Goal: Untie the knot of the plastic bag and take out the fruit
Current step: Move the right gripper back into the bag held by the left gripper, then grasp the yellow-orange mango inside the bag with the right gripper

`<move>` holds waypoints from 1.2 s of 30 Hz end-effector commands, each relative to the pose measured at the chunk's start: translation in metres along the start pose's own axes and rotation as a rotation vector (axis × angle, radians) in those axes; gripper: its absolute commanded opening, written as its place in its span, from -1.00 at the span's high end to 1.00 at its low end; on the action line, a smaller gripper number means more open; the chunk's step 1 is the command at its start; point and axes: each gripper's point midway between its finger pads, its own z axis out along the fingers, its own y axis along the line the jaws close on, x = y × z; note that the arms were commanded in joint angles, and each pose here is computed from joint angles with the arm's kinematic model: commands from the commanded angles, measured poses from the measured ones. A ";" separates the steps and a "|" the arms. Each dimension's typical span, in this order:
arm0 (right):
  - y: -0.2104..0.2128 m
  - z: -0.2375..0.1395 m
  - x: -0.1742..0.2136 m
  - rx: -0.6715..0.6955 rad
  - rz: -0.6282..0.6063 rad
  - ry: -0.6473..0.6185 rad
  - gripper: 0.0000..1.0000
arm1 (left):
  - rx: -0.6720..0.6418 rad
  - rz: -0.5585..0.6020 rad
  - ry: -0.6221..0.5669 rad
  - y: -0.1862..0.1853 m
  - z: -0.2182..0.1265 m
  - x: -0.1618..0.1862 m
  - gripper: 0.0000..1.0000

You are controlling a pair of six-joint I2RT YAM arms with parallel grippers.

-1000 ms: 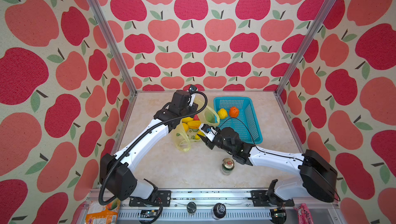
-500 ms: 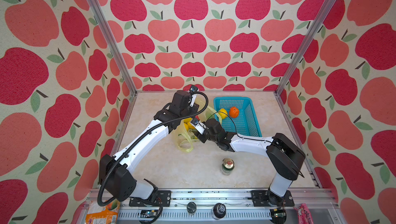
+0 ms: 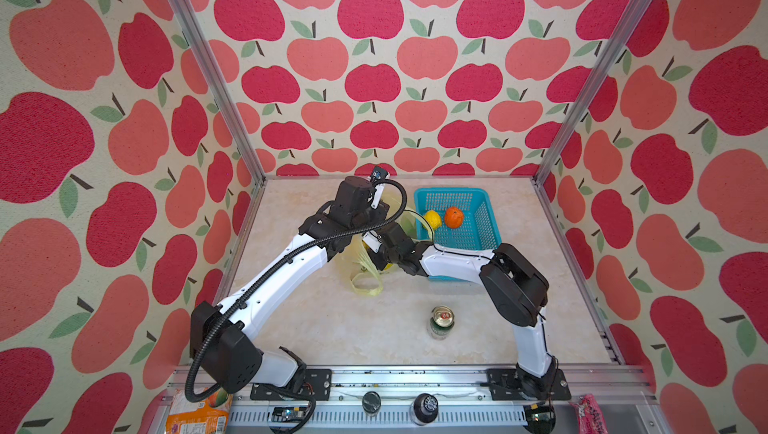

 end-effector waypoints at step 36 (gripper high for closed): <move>-0.009 -0.052 -0.022 0.042 0.071 -0.191 0.06 | -0.027 0.042 -0.033 -0.004 -0.004 -0.014 1.00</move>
